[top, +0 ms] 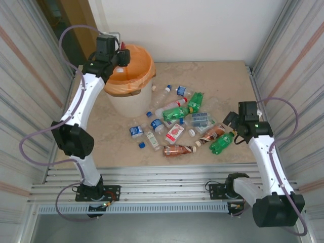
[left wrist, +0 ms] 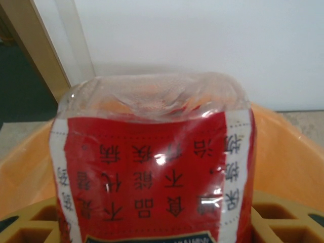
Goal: Put the plastic bottles in the bin
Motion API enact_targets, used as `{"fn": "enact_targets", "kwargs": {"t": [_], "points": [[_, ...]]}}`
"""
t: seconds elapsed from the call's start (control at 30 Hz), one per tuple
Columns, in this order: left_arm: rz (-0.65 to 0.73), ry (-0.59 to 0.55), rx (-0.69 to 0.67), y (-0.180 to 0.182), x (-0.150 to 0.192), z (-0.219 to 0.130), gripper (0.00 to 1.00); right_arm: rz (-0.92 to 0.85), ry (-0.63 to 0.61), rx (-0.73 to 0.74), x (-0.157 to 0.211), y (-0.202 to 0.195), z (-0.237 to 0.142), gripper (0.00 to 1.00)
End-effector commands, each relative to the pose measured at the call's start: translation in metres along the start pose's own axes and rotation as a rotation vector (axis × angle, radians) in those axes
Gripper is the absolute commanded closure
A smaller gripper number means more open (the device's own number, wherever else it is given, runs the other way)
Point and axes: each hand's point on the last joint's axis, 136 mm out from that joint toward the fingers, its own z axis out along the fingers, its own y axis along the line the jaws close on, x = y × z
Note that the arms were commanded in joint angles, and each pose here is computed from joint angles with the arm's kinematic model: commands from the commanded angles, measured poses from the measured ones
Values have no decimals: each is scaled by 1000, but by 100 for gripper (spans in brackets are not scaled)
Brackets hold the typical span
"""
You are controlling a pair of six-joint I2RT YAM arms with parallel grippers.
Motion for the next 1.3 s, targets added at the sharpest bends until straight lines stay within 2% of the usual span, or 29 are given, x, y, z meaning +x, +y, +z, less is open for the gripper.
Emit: {"fn": "enact_targets", "kwargs": {"t": [0.0,0.33,0.5,0.67,0.77,1.07,1.27], "points": [[2,-3,23,0,-3,0,56,83,75,14,27,-15,1,2],[1,57,13,2,21,19,39,168,136,-10,59,-26,19,2],[-7,69,16,1,24,21,25,191,168,-36,67,-22,26,2],[-16,64,21,1,20,14,18,215,210,-49,79,-20,35,2],[-27,49,35,-1,13,6,15,216,221,-59,81,-18,39,0],[-33,-8,86,-13,-4,-38,1,222,274,-96,92,-8,55,12],[-24,-71,117,-23,-12,-79,1,219,289,-113,96,-3,63,16]]}}
